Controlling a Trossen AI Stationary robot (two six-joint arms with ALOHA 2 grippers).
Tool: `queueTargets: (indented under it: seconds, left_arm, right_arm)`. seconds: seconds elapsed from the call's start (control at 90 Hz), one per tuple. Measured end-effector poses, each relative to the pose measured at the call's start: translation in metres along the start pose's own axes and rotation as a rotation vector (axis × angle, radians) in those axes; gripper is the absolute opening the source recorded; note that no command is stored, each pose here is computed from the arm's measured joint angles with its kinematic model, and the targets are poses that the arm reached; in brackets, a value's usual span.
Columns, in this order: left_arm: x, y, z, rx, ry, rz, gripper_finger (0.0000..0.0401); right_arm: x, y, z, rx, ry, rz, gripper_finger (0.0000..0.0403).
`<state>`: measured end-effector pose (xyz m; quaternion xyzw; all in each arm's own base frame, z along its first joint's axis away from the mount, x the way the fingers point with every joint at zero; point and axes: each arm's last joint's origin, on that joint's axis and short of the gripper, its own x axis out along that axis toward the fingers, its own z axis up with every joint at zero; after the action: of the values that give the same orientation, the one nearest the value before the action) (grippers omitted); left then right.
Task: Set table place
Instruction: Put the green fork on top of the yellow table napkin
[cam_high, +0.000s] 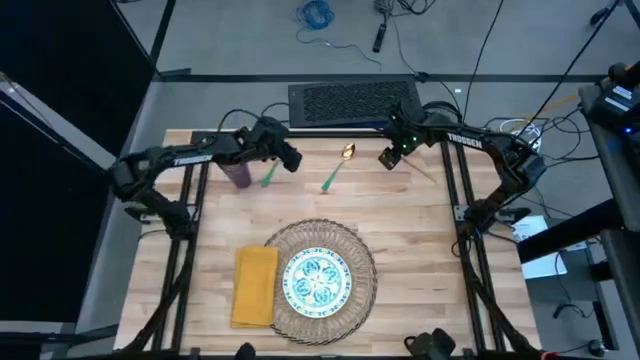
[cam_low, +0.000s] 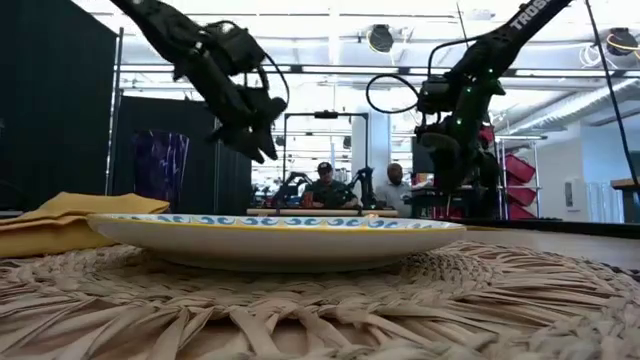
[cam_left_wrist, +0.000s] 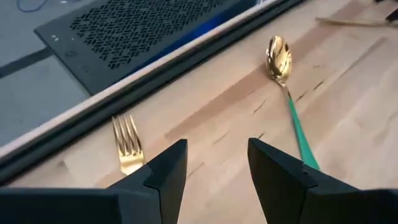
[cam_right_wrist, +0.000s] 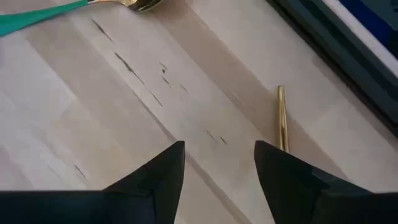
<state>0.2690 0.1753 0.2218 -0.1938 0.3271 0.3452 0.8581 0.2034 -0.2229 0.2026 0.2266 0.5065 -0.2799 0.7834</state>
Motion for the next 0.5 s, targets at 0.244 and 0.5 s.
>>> queueTargets:
  seconds: [0.244, 0.5]
  left_arm:
    - [0.009, 0.020, 0.004, 0.039, 0.221, 0.097, 0.0153]
    - [0.004, 0.038, 0.005, -0.021, 0.329, 0.016, 0.0153]
  right_arm:
    - [0.000, 0.001, 0.000, -0.006, 0.000, 0.002, 0.0181]
    - [0.000, 0.002, 0.000, -0.021, -0.001, 0.004, 0.0181]
